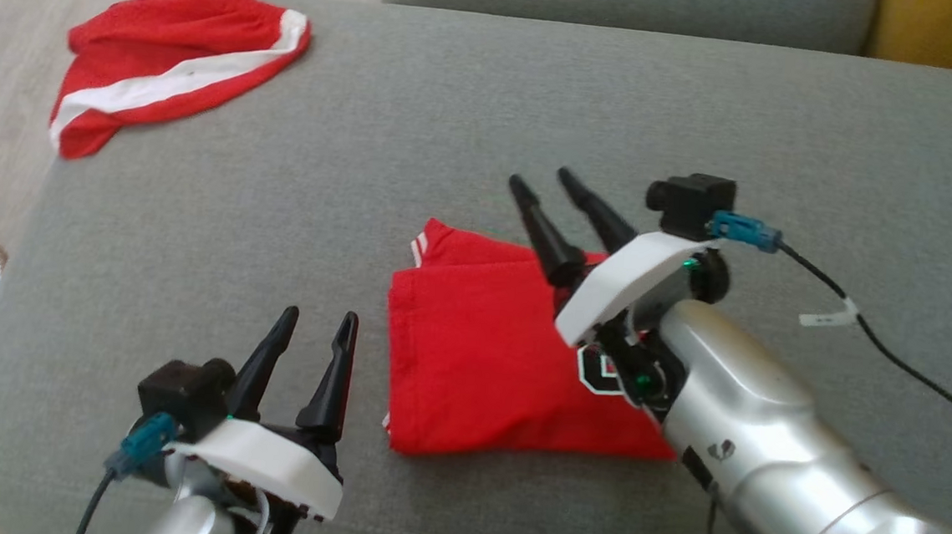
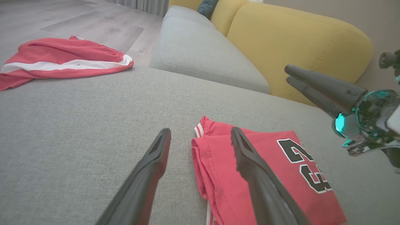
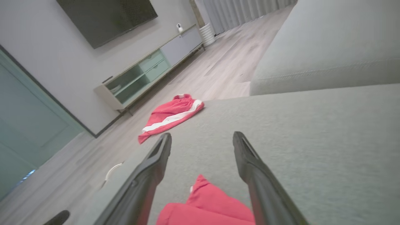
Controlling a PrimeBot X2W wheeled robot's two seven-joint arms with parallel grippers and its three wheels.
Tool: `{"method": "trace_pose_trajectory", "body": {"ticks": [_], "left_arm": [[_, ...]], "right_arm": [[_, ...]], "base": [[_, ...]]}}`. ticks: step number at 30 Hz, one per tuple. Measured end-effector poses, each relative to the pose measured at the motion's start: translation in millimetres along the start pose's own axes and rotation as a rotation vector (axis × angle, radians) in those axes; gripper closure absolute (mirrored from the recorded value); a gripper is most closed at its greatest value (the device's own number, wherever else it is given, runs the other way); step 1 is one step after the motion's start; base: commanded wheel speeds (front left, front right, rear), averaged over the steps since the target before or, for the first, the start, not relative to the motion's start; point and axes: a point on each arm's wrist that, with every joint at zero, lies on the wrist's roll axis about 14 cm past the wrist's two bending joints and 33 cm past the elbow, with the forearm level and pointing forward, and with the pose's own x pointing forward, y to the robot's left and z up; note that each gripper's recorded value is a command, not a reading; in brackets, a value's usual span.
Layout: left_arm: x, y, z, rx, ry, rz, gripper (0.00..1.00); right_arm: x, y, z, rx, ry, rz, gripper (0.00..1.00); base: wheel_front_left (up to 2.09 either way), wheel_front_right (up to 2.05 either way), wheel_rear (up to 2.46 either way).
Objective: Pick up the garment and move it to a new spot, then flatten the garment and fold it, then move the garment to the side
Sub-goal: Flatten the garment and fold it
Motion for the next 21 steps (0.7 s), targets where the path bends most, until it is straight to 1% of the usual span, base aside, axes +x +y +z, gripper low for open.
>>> {"method": "trace_pose_trajectory", "body": {"ticks": [2, 7, 9, 12, 14, 16, 19, 21], "left_arm": [[2, -3, 1, 0.000, -0.003, -0.011, 0.00], [10, -2, 8, 0.004, -0.034, -0.001, 0.00], [13, 0, 9, 0.008, -0.040, 0.014, 0.00], [18, 1, 11, 0.014, -0.056, 0.035, 0.00], [20, 1, 13, 0.020, -0.064, 0.042, 0.00], [22, 2, 18, 0.028, -0.086, 0.055, 0.00], [21, 7, 24, 0.040, -0.109, 0.077, 0.00], [18, 6, 23, 0.045, -0.114, 0.078, 0.00]], "right_arm": [[-5, -16, 7, -0.043, -0.037, -0.045, 0.00], [-23, -55, 26, -0.109, -0.100, -0.169, 0.00], [-32, -69, 42, -0.139, -0.147, -0.214, 0.00], [-51, -87, 79, -0.216, -0.259, -0.277, 0.00], [-70, -100, 90, -0.256, -0.314, -0.335, 0.00], [-91, -112, 81, -0.272, -0.326, -0.396, 0.00], [-120, -122, 46, -0.273, -0.288, -0.471, 0.00], [-135, -124, 27, -0.270, -0.260, -0.502, 0.00]], "base": [[0.00, 0.00, 0.00], [0.00, 0.00, 0.00], [0.00, 0.00, 0.00], [0.00, 0.00, 0.00], [0.00, 0.00, 0.00], [0.00, 0.00, 0.00], [0.00, 0.00, 0.00], [0.00, 0.00, 0.00]]}}
